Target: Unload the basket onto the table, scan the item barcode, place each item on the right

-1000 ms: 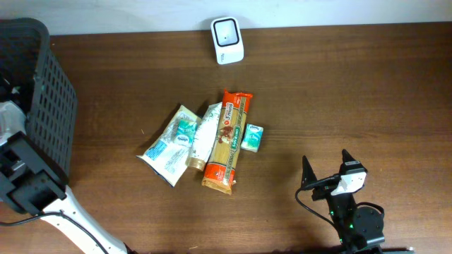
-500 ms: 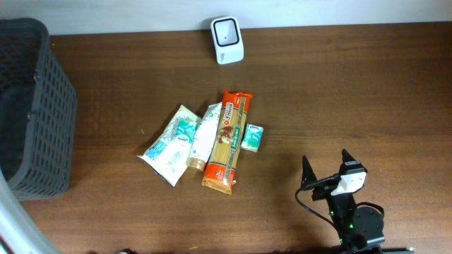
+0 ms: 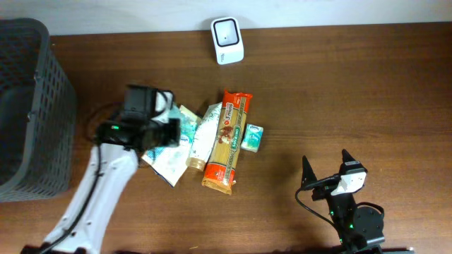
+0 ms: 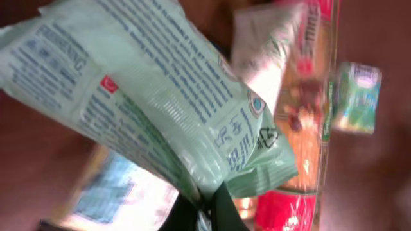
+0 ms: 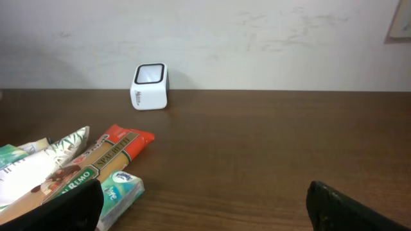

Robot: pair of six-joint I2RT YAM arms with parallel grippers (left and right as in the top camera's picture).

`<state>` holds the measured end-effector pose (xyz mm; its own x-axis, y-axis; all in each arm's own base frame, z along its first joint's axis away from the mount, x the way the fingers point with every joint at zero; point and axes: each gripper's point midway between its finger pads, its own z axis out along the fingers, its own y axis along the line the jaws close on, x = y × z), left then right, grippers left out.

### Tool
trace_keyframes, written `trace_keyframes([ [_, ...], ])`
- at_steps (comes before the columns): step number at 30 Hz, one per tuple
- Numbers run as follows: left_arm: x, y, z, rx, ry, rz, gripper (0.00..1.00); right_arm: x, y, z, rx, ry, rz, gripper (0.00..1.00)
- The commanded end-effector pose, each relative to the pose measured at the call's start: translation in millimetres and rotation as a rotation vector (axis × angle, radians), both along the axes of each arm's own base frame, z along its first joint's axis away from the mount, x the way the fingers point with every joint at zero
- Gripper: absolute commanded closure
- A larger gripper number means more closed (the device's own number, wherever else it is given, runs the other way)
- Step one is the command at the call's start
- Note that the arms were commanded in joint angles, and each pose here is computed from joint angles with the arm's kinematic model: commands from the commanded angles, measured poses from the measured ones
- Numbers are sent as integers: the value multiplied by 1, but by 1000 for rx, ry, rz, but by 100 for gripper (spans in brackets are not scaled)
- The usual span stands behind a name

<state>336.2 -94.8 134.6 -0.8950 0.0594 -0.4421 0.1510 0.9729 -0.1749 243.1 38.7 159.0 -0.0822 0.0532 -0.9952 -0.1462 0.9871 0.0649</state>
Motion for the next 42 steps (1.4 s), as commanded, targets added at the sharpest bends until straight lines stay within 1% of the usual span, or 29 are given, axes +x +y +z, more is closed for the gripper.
trace_keyframes([
  [1,-20,-24,-45,33,118,-97,100,0,1,-3,-8,4,4,1],
  [3,-22,-37,-58,42,145,-134,100,0,1,-3,-8,4,3,1],
  [4,-24,-49,-63,44,146,-168,97,0,1,-3,-8,4,4,1],
  [5,-24,-56,-62,36,135,-188,76,0,1,-3,-8,4,4,1],
  [6,-22,-61,-59,33,121,-199,50,0,1,-3,-8,5,4,1],
  [7,-15,-65,-49,25,95,-201,30,0,1,-3,-8,4,4,1],
  [8,-8,-66,-35,18,67,-198,21,0,1,-3,-8,5,3,1],
  [10,12,-64,18,0,-32,-177,4,0,1,-3,-8,4,4,1],
  [11,18,-57,38,4,-71,-181,0,0,1,-3,-8,4,3,1],
  [12,23,-43,62,20,-105,-179,1,0,1,-3,-8,4,4,1],
  [14,31,8,96,53,-136,-96,0,0,1,-3,-8,4,4,1],
  [17,39,79,98,138,-153,-40,0,0,1,-3,-8,4,4,1],
  [18,38,92,98,157,-151,-35,0,0,1,-3,-8,4,3,1],
  [20,36,114,97,222,-158,-85,0,0,1,-3,-8,4,3,1],
  [22,33,138,96,228,-150,-36,1,0,1,-3,-8,4,4,1],
  [25,33,143,97,211,-152,-18,1,0,1,-3,-8,4,5,1],
  [28,33,143,97,211,-152,-18,1,-2,9,-3,5,6,52,1],
  [29,33,143,97,211,-152,-18,1,-2,10,-3,62,16,53,1],
  [30,33,143,97,211,-152,-18,0,-2,12,-3,76,18,65,1],
  [32,33,143,97,211,-152,-18,0,-8,27,7,83,7,156,1],
  [34,33,143,97,211,-152,-18,1,-15,30,17,82,39,180,1],
  [37,33,143,97,211,-152,-18,1,-29,30,53,80,68,190,1],
  [39,33,143,97,211,-152,-18,0,-34,33,81,77,135,210,1],
  [41,33,143,97,211,-152,-18,1,-28,42,101,75,235,254,1],
  [42,33,143,97,211,-152,-18,0,-22,49,107,78,313,282,1],
])
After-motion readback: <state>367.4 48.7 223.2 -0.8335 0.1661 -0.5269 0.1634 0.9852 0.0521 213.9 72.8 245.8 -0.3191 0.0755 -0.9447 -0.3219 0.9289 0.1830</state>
